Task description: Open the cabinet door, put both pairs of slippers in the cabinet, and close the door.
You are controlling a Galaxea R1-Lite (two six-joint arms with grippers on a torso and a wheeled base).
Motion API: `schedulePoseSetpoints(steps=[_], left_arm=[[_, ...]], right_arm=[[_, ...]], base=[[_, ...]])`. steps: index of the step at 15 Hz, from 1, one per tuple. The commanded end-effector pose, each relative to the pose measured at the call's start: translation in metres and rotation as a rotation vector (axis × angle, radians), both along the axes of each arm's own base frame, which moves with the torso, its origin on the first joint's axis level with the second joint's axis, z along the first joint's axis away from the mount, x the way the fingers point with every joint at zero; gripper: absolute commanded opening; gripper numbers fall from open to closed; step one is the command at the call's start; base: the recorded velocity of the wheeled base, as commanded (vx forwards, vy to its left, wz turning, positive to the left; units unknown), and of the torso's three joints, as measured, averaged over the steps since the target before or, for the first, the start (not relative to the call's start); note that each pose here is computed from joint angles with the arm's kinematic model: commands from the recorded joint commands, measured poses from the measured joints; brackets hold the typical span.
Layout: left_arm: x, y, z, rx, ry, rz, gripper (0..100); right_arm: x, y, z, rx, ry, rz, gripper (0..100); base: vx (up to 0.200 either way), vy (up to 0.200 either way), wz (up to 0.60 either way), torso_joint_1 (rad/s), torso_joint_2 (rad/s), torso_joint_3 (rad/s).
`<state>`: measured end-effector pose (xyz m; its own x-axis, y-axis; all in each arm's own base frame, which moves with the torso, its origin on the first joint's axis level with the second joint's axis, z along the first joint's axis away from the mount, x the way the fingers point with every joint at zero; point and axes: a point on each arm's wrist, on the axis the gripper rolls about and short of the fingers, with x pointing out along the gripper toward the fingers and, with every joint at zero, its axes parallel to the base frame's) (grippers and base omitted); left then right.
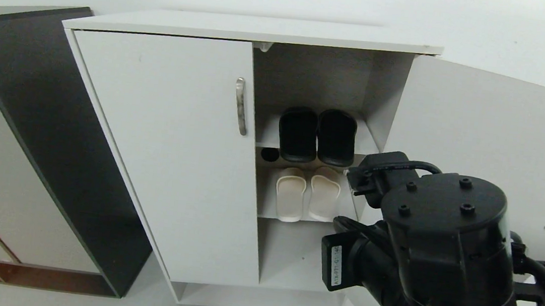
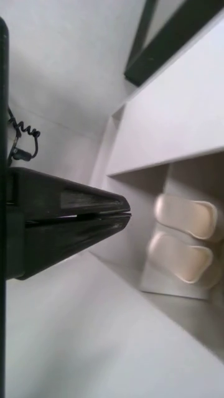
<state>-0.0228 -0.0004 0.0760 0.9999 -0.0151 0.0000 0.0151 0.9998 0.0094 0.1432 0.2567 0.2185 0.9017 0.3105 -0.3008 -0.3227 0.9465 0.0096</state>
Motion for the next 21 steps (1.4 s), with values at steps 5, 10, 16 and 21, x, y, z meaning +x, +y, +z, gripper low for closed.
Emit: schedulePoseSetpoints(steps=[5,10,16,21], left_arm=[[0.000,0.000,0.000,0.000,0.000,0.000,0],[0.000,0.000,0.000,-0.002,0.000,0.000,0],[0.000,0.000,0.000,-0.002,0.000,0.000,0],[0.000,0.000,0.000,-0.002,0.000,0.001,0]], right_arm=[[0.002,-0.004,-0.005,-0.007,-0.001,-0.006,0],[0.008,-0.007,-0.008,-0.016,0.000,-0.028,0],[0.010,-0.009,-0.011,-0.021,0.014,-0.016,0],[0.010,-0.011,-0.014,-0.030,0.019,-0.016,0]], base=[[-0.200,0.000,0.00,0.000,0.00,0.006],[-0.040,0.000,0.00,0.001,0.00,0.000],[0.000,0.000,0.00,0.000,0.00,0.000],[0.000,0.000,0.00,0.000,0.00,0.000]])
